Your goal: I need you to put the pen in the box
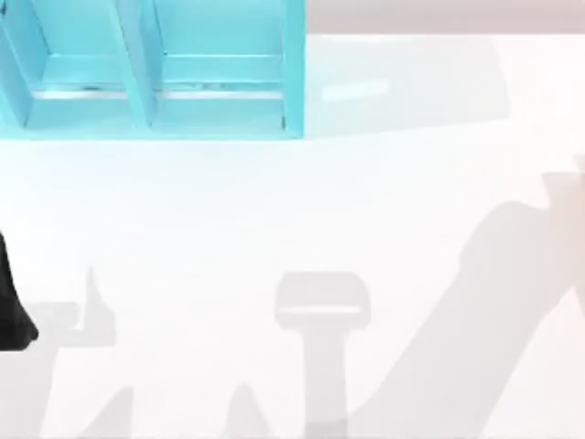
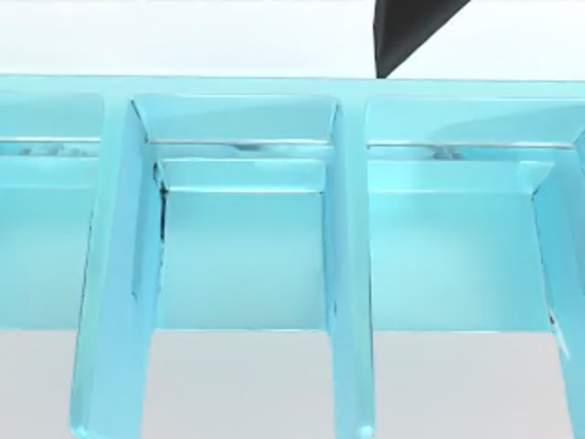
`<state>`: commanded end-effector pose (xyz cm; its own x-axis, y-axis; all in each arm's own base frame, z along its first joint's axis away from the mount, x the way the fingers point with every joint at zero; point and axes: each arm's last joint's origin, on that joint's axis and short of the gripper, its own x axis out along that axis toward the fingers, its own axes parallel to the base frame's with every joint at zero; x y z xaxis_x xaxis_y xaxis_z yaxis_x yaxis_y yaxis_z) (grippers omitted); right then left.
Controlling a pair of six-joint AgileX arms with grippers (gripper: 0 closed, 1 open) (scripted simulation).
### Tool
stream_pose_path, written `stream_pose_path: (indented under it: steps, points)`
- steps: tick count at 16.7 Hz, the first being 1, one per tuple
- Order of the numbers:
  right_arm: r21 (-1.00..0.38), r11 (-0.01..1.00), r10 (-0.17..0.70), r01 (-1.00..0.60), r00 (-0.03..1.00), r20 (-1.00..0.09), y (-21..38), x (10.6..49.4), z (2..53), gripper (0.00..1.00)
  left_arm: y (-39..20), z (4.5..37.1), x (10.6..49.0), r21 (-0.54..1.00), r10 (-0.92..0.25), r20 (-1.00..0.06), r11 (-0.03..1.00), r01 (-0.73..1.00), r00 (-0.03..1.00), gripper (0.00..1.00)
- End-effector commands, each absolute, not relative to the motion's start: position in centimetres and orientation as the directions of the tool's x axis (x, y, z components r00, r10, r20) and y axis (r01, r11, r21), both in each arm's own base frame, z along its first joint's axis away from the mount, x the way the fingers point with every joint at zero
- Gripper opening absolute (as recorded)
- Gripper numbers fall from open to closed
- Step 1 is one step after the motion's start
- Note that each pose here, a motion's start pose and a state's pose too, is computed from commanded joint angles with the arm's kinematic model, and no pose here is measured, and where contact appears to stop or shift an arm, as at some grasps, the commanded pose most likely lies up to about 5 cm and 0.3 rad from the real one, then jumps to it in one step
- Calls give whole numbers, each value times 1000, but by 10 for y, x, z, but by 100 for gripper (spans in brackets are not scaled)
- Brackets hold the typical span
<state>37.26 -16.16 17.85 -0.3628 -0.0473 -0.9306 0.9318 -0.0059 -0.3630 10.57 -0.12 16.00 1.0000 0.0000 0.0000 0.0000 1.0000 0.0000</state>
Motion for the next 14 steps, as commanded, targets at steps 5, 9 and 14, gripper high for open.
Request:
stream_pose_path:
  steps: [5, 9, 14]
  points:
    - [-363, -6, -47, 932, -363, -931, -162, 373, 178, 75, -1, 160, 106, 0, 0, 0, 1000, 0, 1000, 100]
    - [-363, -6, -47, 932, -363, -931, -162, 373, 178, 100, -1, 160, 106, 0, 0, 0, 1000, 0, 1000, 100]
    - [-363, -6, -47, 932, -363, -931, -162, 373, 178, 100, -1, 160, 106, 0, 0, 0, 1000, 0, 1000, 100]
